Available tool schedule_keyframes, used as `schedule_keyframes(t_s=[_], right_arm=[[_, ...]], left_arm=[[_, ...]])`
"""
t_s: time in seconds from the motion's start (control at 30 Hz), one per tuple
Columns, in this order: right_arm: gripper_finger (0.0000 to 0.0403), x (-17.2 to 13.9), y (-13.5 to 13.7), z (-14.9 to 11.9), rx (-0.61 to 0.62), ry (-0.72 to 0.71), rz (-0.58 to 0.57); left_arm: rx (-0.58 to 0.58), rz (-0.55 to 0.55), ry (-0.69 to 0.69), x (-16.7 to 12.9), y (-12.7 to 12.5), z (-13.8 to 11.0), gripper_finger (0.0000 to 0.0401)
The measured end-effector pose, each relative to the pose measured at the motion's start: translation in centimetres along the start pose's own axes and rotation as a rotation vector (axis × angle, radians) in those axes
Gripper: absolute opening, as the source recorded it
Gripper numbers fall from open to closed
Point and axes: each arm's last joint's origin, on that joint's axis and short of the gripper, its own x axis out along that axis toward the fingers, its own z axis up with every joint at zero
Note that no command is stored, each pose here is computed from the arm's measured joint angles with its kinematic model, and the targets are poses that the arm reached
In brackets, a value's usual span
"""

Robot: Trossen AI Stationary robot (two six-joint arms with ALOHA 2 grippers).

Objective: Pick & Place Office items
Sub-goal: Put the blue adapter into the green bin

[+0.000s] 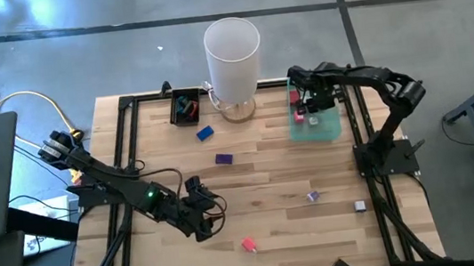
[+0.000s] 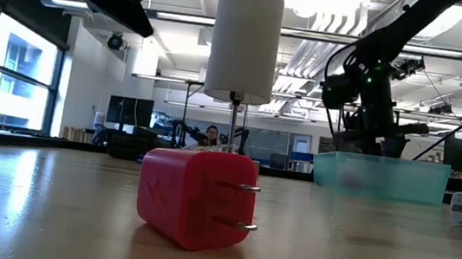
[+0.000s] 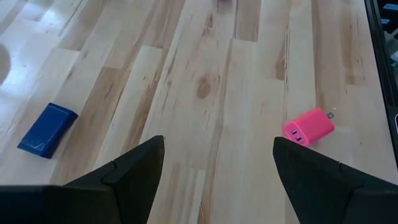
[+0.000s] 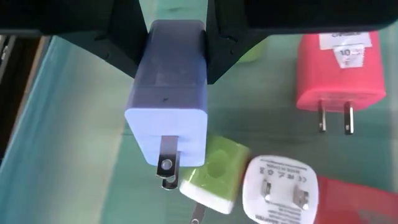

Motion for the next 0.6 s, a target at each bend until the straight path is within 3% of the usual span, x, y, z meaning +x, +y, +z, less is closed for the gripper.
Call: schedule_keyframes(t_s=[0.3, 0.47, 0.6], right_arm=[[0.0202, 0.00, 0.00, 0.01, 0.005, 0.000, 0.001], [0.0218, 0.00, -0.03, 0.22, -0.029, -0.046, -0.032], [0.0218, -0.31, -0.03, 0.02, -0.101, -0.024, 0.006]], left_arm=[[0.004, 0.010, 0.015, 0.27, 0.20, -0.56, 0.0294], [0.002, 0.013, 0.020, 0.37, 0.28, -0.78, 0.0294], [0.002, 0.013, 0.020, 0.37, 0.29, -0.78, 0.0294]])
